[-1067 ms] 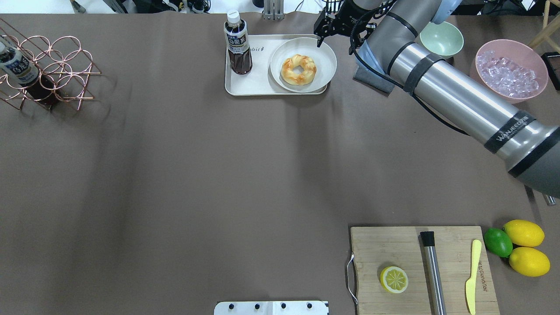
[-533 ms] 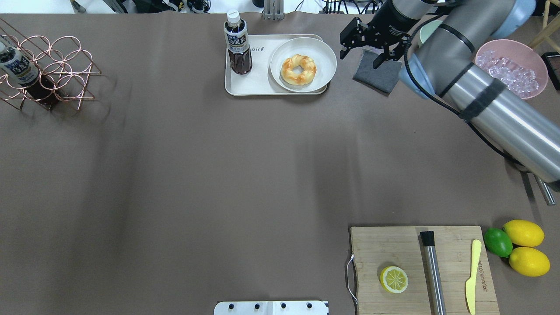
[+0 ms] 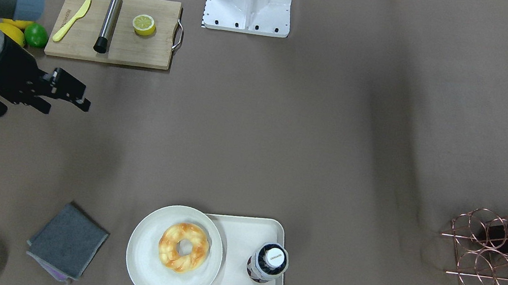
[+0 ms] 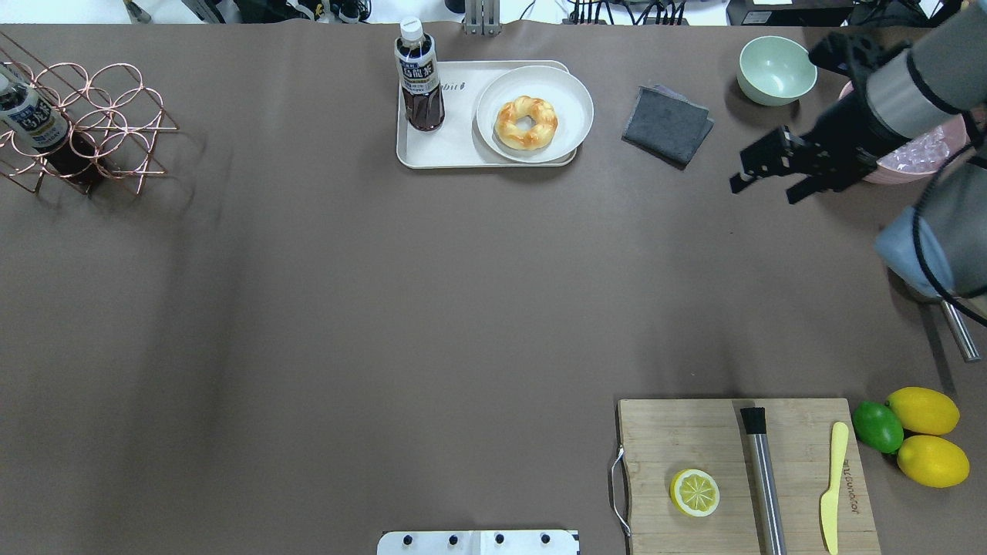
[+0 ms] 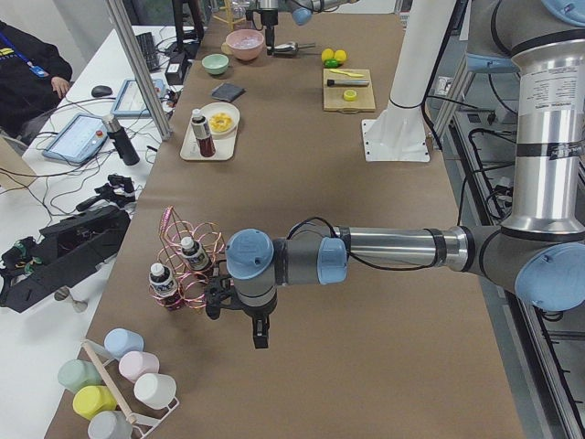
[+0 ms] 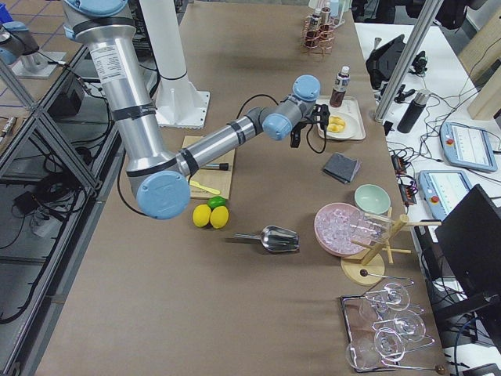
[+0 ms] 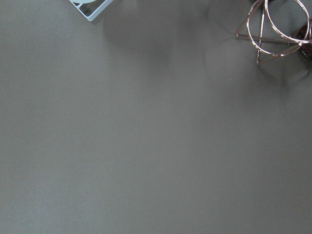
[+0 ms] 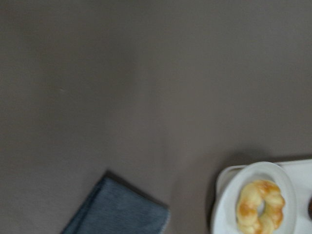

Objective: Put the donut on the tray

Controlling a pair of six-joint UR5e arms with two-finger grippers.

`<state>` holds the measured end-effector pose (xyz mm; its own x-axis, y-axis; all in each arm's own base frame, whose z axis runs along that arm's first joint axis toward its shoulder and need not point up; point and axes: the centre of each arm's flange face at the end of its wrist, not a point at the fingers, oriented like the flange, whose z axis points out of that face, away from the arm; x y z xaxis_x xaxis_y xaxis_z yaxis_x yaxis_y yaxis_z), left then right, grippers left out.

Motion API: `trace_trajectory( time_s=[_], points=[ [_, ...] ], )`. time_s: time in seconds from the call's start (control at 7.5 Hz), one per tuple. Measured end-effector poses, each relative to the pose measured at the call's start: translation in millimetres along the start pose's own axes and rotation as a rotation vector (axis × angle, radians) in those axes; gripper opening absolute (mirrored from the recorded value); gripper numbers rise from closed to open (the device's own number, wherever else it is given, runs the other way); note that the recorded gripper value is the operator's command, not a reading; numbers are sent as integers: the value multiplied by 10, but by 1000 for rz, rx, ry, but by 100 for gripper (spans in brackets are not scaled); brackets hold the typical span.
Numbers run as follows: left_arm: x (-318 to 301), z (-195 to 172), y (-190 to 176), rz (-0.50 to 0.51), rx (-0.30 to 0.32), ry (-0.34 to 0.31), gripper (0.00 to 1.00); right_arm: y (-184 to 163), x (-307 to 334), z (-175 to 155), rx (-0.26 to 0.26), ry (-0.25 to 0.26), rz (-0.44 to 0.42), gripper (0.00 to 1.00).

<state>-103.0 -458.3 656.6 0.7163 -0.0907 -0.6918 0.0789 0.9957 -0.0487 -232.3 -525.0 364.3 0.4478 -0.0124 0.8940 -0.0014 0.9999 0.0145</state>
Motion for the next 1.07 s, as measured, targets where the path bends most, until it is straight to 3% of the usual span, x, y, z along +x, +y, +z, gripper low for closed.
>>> trace_trajectory(
  time_s=[0.27, 0.67, 0.93, 1.07],
  points=[
    [-10, 4, 24, 0, 0, 0, 98, 482, 907, -169, -9, 63, -43, 100],
    [13, -24, -8, 6, 5, 0, 98, 738, 1986, -573, -3, 164, -35, 100],
    [46, -57, -53, 10, 11, 1, 98, 752, 2620, -1014, -26, 287, -61, 100],
    [68, -79, -78, 12, 16, 2, 98, 800, 2952, -1239, -66, 364, -69, 100]
  ],
)
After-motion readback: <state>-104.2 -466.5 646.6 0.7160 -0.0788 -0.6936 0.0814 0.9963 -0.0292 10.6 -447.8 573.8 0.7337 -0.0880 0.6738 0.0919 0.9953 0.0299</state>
